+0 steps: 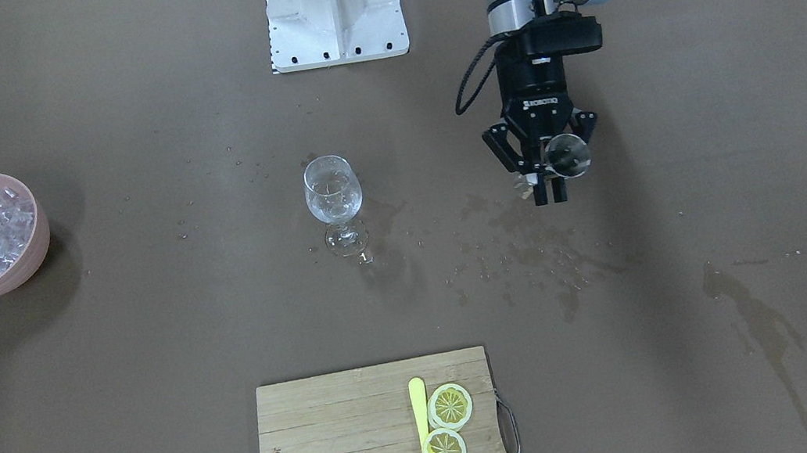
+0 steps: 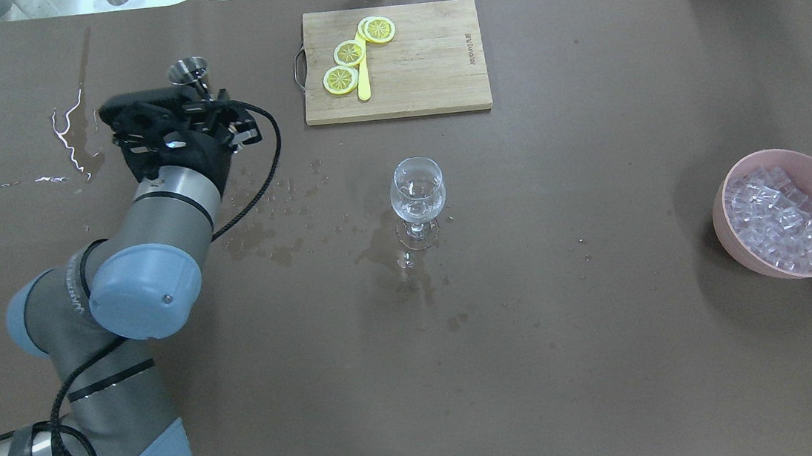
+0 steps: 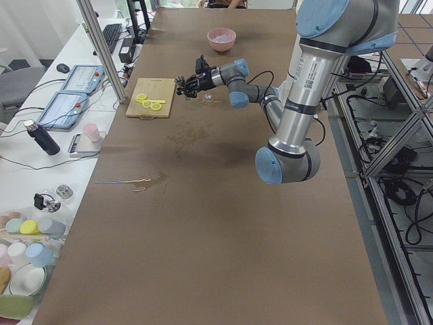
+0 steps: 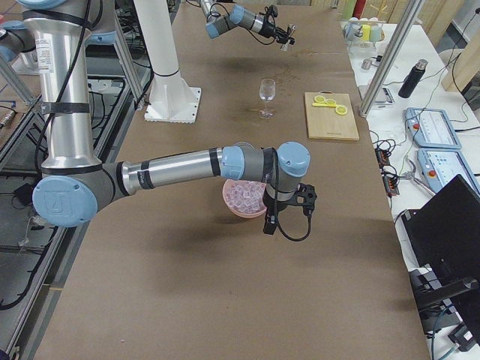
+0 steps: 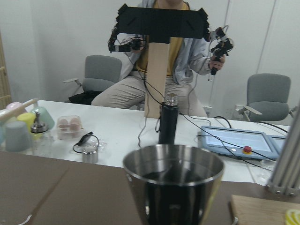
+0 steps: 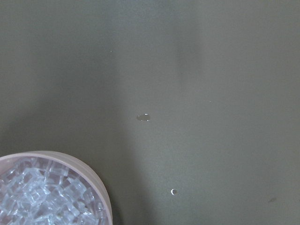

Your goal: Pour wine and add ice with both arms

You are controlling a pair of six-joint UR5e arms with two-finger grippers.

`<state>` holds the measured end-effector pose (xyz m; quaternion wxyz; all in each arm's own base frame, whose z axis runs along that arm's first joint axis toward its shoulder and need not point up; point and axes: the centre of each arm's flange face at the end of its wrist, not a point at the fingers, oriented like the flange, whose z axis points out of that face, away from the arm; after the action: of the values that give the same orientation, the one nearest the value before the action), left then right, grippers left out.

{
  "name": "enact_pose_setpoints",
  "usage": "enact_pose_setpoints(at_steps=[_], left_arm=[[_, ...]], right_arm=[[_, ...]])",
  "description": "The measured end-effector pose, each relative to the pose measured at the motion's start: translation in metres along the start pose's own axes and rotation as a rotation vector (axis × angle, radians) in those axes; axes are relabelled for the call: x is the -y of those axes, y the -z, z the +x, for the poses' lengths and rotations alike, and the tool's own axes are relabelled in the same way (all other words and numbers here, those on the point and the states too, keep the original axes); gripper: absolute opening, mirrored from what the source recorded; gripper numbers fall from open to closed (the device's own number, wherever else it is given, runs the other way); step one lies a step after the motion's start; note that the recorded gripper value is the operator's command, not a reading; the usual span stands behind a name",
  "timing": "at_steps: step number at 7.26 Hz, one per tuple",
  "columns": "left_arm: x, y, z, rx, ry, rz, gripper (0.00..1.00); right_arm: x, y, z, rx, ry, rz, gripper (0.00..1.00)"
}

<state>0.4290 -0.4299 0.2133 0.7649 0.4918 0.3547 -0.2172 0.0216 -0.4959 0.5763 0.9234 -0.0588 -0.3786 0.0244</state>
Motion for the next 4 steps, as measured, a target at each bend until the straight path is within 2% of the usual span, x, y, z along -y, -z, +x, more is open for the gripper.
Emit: enact_pose_setpoints(at_steps=[3, 4], left_arm=[[-0.008, 0.036, 0.079, -0.153, -0.028, -0.124, 0.00], [-0.008, 0.044, 0.096, -0.174, -0.038, -0.167, 0.00]], right_arm=[[0.004, 0.006, -0.007, 0.010, 0.011, 0.011, 1.00], [0.006, 0.007, -0.008, 0.008, 0.013, 0.013, 1.00]])
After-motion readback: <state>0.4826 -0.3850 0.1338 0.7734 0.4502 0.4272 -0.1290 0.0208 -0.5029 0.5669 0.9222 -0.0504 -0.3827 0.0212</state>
